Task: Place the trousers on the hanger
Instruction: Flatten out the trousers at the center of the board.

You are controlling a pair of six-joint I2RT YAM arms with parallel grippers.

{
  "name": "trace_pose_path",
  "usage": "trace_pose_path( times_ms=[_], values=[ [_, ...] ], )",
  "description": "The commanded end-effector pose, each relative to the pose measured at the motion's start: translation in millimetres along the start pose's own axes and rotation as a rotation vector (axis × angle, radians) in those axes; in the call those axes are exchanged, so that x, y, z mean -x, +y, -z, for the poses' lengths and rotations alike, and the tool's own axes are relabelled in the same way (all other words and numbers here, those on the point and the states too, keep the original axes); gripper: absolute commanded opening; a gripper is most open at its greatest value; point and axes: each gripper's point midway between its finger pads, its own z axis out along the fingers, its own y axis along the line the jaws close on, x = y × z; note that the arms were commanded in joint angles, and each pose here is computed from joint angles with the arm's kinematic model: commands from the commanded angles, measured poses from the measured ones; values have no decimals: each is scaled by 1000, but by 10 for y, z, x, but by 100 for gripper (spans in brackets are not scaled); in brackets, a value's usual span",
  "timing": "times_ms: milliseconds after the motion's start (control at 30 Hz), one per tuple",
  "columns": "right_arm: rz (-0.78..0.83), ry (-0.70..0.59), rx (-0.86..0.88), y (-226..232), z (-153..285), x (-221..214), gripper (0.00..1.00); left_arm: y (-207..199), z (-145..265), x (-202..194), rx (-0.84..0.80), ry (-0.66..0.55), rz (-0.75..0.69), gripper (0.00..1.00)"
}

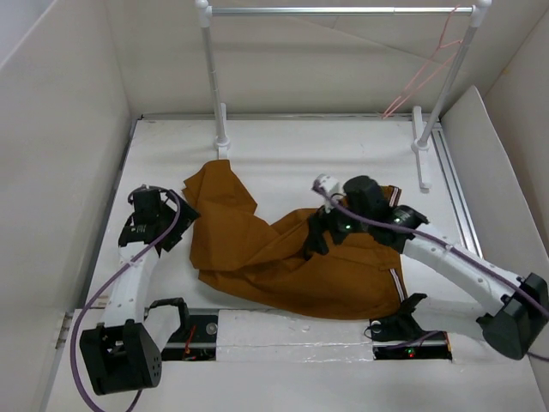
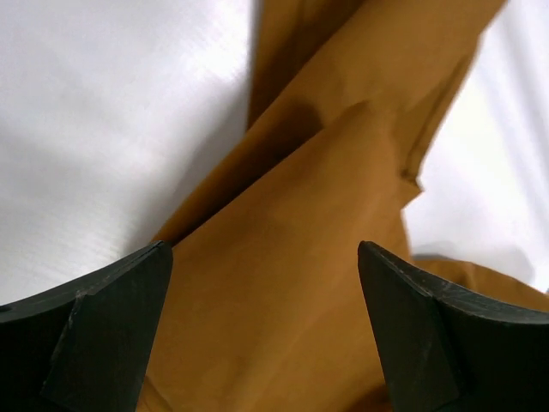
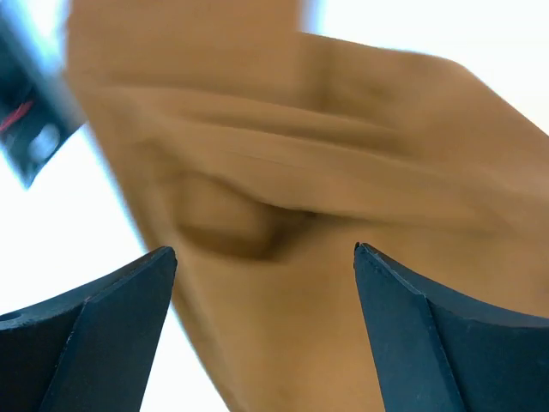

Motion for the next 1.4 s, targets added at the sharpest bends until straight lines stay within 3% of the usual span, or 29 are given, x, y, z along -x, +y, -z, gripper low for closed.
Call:
trace_pose_path(
  times_ms=[0,67,133,267,400,567,667,767,833,867,933,1067,1133,1233,1367],
  values=[
    [287,-107,82,574,33,559,90,-445,161,367,-131,-93,-50,85],
    [442,5,102,751,-132,429,90,-596,226,576,-144,-139,-75,85],
    [546,24,143,911,-202,528,90,-698,267,730,-148,-174,-84,85],
    [670,152,211,1110,-670,325,90,-955,416,972,-201,-229,-102,85],
    [799,242,218,1322,-1004,191,89,-955,384,896,-215,-196,-113,85],
    [801,262,141,1238,-1321,280,87,-815,312,721,-208,-165,-112,85],
    [783,210,72,1194,-1437,425,81,-747,280,583,-215,-130,-113,84],
    [776,202,-9,1083,-1512,492,58,-688,275,523,-209,-120,-128,84],
    [751,209,-44,1003,-1513,537,10,-678,268,498,-207,-108,-135,84],
    [722,200,-77,868,-1489,626,0,-702,287,508,-215,-109,-141,84],
    [670,144,-87,812,-1406,804,0,-752,299,519,-233,-104,-155,83],
    [488,-100,-171,400,-779,1585,0,-1075,430,608,-307,-105,-211,83],
    [341,-168,-200,-110,-566,1823,0,-1183,433,647,-289,-121,-250,83],
    [157,-163,-237,-760,-475,1814,0,-1371,455,597,-258,-145,-321,84],
    [-36,-62,-308,-1408,-563,1489,0,-1457,376,122,-257,-91,-379,85]
  ],
)
